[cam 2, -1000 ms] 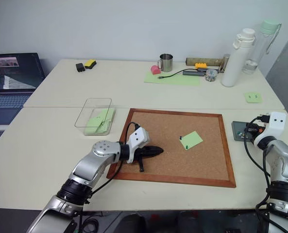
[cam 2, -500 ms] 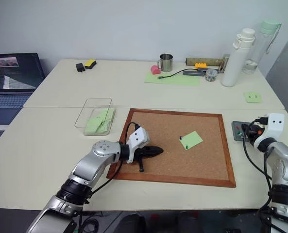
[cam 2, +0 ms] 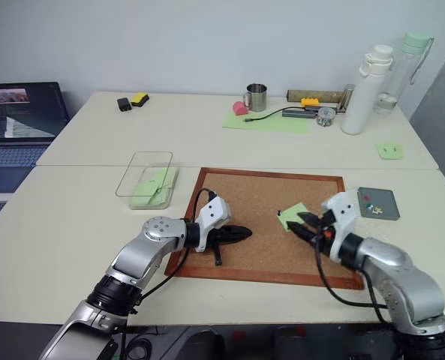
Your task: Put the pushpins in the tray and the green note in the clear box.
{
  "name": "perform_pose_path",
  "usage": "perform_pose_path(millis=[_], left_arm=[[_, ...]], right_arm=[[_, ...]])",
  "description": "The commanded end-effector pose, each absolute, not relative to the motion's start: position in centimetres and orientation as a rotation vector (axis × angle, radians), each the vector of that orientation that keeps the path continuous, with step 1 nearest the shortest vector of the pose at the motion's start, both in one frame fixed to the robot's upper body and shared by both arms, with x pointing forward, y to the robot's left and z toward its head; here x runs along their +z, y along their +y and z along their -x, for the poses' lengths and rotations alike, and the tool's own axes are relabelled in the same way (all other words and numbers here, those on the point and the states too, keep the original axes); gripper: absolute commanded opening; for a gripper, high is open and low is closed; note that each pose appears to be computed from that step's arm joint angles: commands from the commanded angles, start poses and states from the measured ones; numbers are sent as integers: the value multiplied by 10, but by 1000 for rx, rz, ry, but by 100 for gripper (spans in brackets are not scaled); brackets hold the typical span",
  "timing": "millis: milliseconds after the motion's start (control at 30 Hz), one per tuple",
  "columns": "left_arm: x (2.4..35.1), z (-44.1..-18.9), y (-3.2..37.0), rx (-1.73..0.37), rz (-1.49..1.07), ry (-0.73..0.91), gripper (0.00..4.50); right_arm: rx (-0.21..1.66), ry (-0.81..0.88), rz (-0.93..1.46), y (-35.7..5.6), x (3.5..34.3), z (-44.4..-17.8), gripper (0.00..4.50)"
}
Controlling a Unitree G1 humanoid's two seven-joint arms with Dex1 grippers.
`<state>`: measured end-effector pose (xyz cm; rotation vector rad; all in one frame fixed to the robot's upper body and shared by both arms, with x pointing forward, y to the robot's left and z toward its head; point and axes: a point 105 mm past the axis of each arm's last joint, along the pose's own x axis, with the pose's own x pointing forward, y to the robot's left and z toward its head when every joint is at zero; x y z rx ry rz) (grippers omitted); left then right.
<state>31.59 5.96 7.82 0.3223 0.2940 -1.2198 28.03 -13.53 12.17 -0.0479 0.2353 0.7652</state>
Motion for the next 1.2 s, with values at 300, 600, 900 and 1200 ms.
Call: perform_pose_path(millis=[300, 600, 900, 1200], left_arm=[[62, -312, 64, -1222, -341, 367, 0], [61, -310, 65, -1217, -333, 369, 0], [63, -310, 65, -1219, -333, 367, 0], [59, -305, 64, -1233, -335, 386, 0]], right_arm=[[724, 228, 125, -123, 100, -301, 190], [708, 222, 106, -122, 94, -307, 149], [691, 205, 91, -128, 97, -305, 7], [722, 120, 94, -122, 123, -300, 7]])
